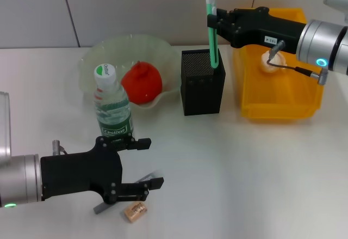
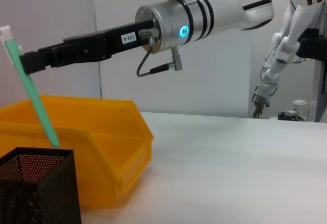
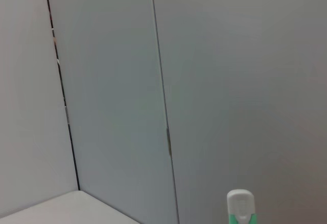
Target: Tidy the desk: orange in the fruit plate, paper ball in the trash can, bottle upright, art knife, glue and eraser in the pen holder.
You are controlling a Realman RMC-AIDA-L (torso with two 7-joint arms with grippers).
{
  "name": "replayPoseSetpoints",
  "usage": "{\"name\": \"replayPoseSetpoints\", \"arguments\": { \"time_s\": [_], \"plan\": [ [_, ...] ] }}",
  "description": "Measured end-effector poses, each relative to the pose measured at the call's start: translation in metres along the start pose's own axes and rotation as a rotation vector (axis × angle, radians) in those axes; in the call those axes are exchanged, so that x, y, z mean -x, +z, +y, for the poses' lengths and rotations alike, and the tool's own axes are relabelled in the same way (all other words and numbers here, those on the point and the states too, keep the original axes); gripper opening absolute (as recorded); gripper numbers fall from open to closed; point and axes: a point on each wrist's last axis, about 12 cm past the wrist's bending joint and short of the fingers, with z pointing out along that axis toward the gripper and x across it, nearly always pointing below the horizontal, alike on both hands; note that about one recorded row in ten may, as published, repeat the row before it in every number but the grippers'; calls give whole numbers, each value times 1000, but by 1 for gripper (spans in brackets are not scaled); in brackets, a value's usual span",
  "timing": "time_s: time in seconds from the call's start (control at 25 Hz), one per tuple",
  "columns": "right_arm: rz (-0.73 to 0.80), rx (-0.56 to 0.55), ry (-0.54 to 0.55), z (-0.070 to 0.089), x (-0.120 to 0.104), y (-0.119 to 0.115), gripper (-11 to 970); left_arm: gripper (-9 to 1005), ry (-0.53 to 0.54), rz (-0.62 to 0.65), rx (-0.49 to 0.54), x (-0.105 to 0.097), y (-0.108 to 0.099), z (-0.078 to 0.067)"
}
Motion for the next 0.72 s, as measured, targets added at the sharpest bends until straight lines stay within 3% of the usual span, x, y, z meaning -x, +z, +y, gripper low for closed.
{"name": "replayPoseSetpoints", "arguments": {
  "time_s": [0.72],
  "plan": [
    [31,-22,-8,-2,-6,9,180,800,-3,-2,-2,-3,1,-2]
  ]
}}
